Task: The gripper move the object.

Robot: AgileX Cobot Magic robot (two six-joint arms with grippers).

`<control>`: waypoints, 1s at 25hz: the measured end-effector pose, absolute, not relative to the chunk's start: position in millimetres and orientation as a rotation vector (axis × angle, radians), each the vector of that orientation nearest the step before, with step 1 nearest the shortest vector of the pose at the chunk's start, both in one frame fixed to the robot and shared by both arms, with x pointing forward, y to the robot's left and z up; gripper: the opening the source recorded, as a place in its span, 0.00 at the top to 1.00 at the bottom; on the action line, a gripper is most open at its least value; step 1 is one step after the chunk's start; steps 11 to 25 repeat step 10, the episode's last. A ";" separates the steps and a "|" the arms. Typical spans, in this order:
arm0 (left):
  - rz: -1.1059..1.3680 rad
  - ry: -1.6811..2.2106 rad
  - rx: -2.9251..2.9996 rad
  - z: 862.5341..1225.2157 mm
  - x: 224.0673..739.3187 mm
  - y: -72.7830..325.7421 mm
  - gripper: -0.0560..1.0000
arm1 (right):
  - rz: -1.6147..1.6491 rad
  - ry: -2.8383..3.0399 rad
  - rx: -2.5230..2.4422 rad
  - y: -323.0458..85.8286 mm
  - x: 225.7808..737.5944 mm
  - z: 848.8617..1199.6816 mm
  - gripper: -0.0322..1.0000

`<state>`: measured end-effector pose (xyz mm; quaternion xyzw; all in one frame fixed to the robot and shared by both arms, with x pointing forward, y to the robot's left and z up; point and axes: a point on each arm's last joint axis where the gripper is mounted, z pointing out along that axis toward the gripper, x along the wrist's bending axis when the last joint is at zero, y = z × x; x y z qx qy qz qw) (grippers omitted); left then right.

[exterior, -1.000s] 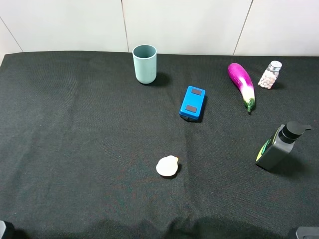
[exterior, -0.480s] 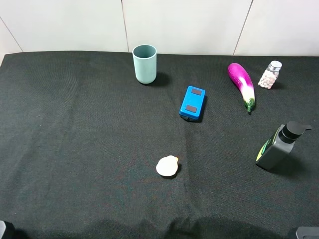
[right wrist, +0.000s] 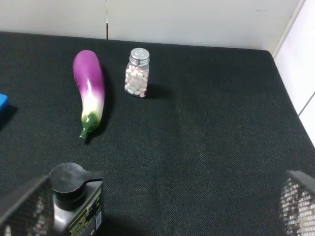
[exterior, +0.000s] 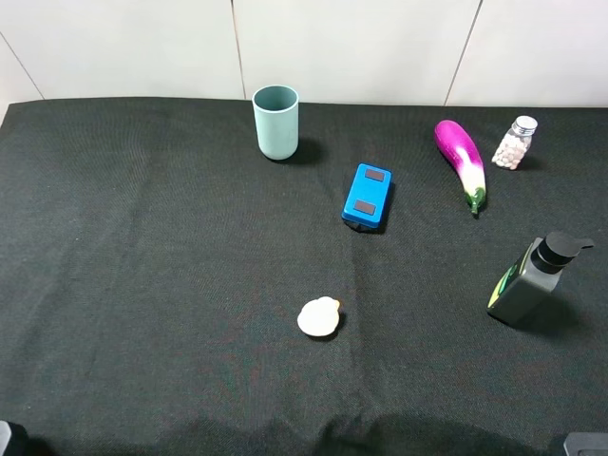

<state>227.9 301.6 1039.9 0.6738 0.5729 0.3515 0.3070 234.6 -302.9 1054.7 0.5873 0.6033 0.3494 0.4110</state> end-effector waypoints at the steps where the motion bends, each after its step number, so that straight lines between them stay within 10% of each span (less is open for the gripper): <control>1: 0.930 1.515 1.782 1039.9 227.9 301.6 0.11 | 0.879 1.519 1.478 -302.9 234.6 1054.7 0.30; 25: 0.930 1.515 1.782 1039.9 227.9 301.6 0.11 | 0.880 1.518 1.479 -302.9 234.6 1054.7 0.30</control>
